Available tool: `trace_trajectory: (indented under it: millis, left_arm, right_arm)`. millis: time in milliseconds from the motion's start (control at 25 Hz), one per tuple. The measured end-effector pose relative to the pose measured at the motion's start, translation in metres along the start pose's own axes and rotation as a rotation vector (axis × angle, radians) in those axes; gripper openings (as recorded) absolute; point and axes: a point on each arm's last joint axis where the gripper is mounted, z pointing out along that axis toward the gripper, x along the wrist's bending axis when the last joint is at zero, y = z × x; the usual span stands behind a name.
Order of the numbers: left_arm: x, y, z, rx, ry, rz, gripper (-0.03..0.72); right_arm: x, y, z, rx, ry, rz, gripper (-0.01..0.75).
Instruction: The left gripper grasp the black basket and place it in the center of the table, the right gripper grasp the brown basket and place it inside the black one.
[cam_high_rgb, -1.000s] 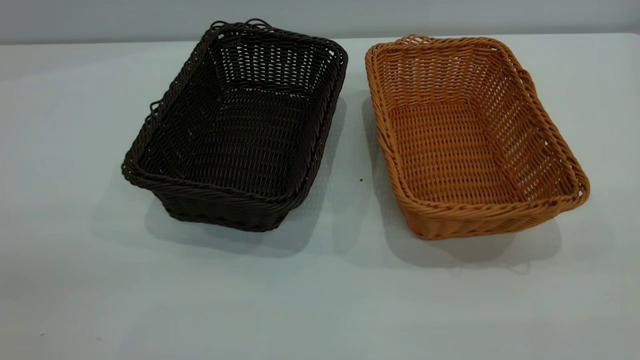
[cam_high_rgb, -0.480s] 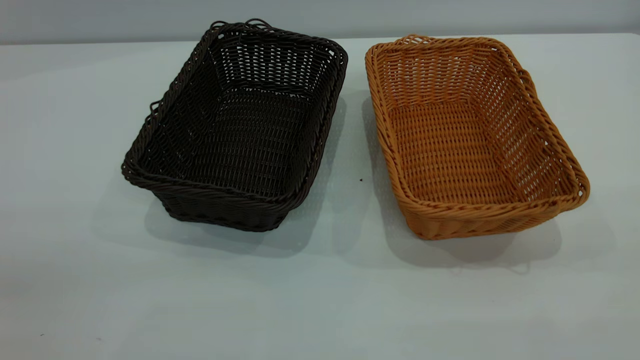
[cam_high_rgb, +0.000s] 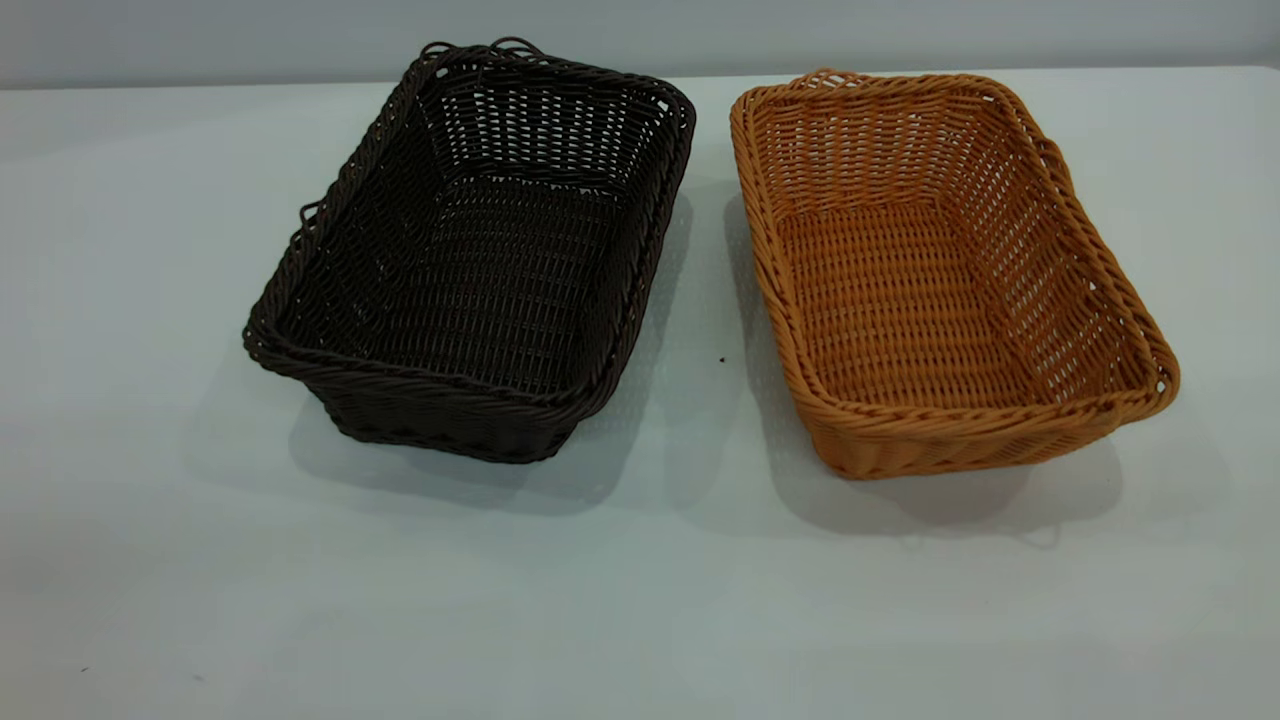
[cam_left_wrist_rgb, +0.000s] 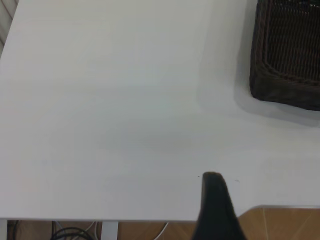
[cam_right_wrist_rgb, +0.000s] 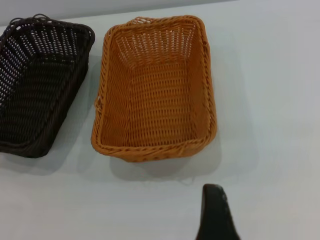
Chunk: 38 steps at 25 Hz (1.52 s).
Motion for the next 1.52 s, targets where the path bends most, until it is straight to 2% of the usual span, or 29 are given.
trace_trajectory:
  millis: [360,480,600,680,880,960,1200,1400,1520]
  left_arm:
    - [0.0,0.0,0.0,0.0,0.0,0.0,0.454]
    - [0.0,0.0,0.0,0.0,0.0,0.002,0.454]
    - [0.0,0.005,-0.001,0.009,0.0,0.004,0.454]
    - [0.0,0.015,0.001,0.059,0.002,0.004,0.454]
    - [-0.002,0.053,0.028,0.243,0.007,0.005,0.456]
    - [-0.002,0.07,0.05,0.293,0.009,0.007,0.456]
    - [-0.003,0.102,0.124,0.417,0.004,0.031,0.456]
    - [-0.004,0.123,0.169,0.426,-0.001,0.051,0.456]
    - [-0.006,0.136,0.19,0.423,-0.027,0.06,0.456]
  right_arm:
    - [0.0,0.001,0.0,-0.013,0.004,0.005,0.422]
    - [0.001,0.002,0.001,-0.007,0.012,0.019,0.456]
    - [0.003,0.009,0.011,0.078,0.04,0.04,0.54]
    - [0.004,0.017,0.024,0.164,0.062,0.058,0.593]
    - [0.003,0.039,0.067,0.339,0.102,0.142,0.615]
    - [0.002,0.045,0.089,0.409,0.117,0.199,0.61]
    - [0.001,0.053,0.15,0.525,0.162,0.464,0.594]
    - [0.001,0.041,0.199,0.701,0.195,0.716,0.593]
    - [0.002,0.031,0.227,0.766,0.229,0.874,0.593]
